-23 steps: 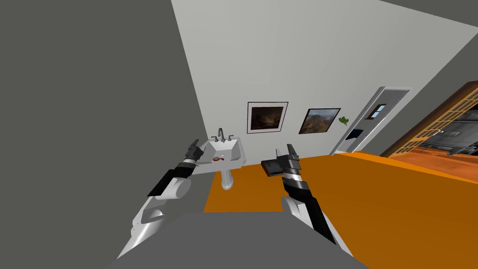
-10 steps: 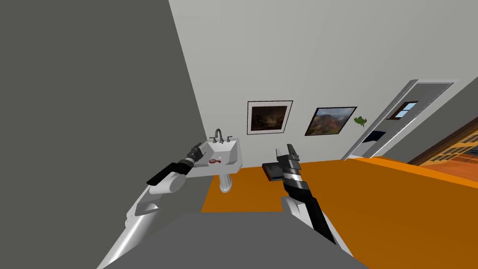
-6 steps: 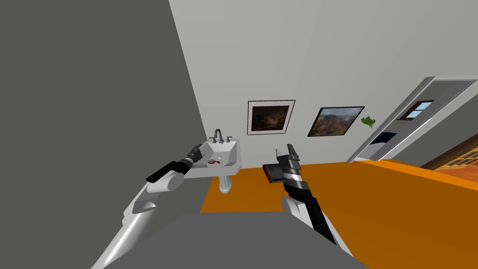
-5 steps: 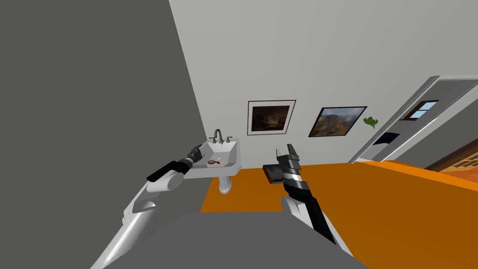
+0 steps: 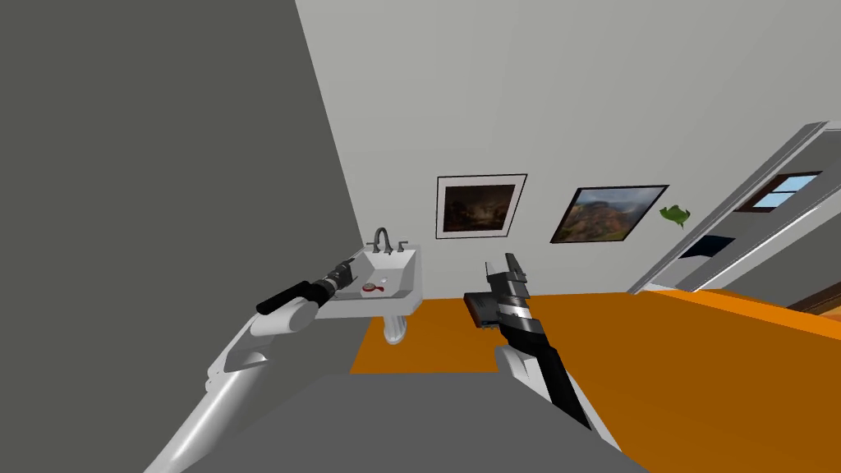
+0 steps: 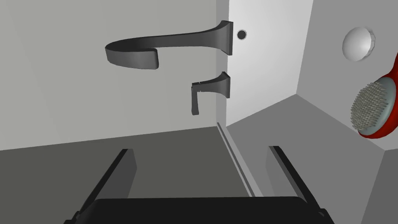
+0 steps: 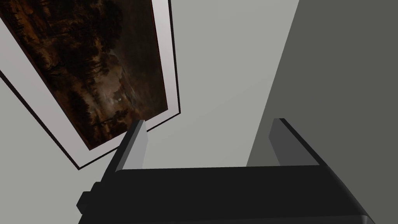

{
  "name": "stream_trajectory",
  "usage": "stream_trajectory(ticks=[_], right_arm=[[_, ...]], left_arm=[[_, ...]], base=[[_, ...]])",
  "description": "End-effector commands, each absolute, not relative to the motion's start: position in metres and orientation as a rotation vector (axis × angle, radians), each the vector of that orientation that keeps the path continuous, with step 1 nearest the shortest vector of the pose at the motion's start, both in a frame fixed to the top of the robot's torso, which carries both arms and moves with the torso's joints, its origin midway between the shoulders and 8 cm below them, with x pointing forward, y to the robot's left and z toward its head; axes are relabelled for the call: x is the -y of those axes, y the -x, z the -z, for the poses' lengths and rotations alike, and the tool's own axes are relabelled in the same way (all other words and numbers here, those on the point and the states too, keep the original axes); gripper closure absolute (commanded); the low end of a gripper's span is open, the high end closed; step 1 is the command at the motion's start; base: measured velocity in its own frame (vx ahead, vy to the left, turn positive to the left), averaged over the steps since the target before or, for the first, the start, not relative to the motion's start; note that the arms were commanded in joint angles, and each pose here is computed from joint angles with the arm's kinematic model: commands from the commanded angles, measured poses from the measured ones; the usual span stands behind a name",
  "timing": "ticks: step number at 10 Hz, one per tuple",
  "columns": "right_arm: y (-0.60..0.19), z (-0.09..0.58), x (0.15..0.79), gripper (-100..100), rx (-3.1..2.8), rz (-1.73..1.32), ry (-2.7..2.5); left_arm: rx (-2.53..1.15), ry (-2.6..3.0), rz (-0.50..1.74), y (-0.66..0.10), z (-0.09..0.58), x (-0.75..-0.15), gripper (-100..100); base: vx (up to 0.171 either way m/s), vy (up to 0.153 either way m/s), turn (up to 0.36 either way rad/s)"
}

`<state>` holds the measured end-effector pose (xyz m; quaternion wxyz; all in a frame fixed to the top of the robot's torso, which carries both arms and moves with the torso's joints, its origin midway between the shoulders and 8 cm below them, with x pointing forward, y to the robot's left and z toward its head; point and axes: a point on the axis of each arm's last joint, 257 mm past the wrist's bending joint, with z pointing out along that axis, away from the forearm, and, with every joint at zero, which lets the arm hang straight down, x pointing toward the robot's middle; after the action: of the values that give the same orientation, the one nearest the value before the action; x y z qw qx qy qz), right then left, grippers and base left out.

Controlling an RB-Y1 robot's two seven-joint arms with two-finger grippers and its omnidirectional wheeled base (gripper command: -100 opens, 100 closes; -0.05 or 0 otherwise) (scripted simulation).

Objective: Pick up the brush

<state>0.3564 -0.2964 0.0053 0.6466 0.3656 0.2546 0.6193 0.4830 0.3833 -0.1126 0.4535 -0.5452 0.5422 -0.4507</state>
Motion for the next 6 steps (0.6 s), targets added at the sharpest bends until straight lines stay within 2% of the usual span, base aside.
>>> stream_trajectory(ticks=[1, 4, 6], right_arm=[[-0.356, -0.005, 0.296, 0, -0.579, -1.409, -0.832], [-0.356, -0.005, 0.296, 0, -0.579, -1.409, -0.832], [-0.356, -0.005, 0.296, 0, -0.579, -1.409, -0.832]], left_arm=[[-1.376, 1.381, 1.067, -0.48, 0.124, -0.394, -100], [-1.437, 1.438, 1.004, -0.474, 0.143, -0.404, -100], [-1.471, 1.475, 0.954, -0.469, 0.155, -0.414, -100]], base=[[0.105, -0.075, 0.085], [0.097, -0.062, 0.059], [0.057, -0.037, 0.032]])
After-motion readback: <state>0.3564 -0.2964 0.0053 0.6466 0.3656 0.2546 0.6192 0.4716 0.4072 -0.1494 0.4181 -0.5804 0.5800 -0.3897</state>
